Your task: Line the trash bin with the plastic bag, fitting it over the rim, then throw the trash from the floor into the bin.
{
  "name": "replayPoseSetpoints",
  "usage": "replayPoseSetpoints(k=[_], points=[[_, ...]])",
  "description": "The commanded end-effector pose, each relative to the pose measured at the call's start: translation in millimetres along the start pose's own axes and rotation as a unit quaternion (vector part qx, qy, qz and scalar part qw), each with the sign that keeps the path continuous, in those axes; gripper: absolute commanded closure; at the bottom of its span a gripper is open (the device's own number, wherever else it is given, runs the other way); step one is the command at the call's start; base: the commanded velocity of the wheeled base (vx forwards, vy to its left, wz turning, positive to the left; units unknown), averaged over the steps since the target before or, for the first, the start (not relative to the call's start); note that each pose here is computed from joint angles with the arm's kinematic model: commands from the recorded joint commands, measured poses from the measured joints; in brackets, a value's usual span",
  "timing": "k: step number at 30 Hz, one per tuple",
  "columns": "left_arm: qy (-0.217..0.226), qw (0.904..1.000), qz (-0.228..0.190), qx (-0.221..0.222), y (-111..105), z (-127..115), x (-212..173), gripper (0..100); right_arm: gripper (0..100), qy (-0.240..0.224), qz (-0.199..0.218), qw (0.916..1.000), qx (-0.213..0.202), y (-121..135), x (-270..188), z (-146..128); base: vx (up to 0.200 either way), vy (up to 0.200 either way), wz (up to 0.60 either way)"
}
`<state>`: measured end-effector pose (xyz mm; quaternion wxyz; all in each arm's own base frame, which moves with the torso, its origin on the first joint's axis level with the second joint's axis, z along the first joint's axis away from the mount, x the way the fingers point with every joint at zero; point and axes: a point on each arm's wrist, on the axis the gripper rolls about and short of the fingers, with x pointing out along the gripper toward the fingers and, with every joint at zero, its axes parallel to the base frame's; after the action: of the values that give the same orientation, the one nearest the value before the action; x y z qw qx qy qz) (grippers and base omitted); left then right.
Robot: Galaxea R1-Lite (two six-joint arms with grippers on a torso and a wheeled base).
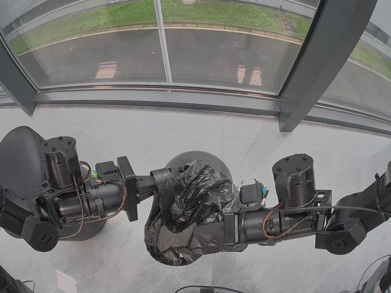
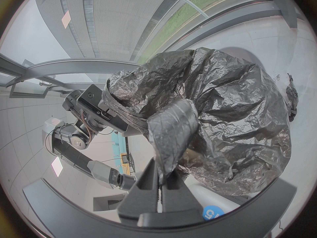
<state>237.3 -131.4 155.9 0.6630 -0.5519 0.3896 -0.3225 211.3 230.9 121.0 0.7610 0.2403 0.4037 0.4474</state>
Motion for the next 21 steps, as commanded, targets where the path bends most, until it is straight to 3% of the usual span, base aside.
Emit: replayPoseSetpoints(k=[1, 11, 21], points=[[-0.006, 0.9999, 0.010, -0.007, 7, 9, 7, 100, 100, 0.006, -0.013, 0.9999, 0.006, -13, 16, 3, 0.000, 0.000, 0.00], [-0.030, 0.9995, 0.009, -0.006, 8, 25, 6, 100, 100, -0.016, -0.027, 0.9995, -0.002, -37, 45, 29, 0.000, 0.000, 0.00], [-0.043, 0.9989, -0.012, 0.011, -4, 35, 7, 100, 100, -0.038, -0.042, 0.9983, -0.013, -52, 49, 44, 0.000, 0.000, 0.00]])
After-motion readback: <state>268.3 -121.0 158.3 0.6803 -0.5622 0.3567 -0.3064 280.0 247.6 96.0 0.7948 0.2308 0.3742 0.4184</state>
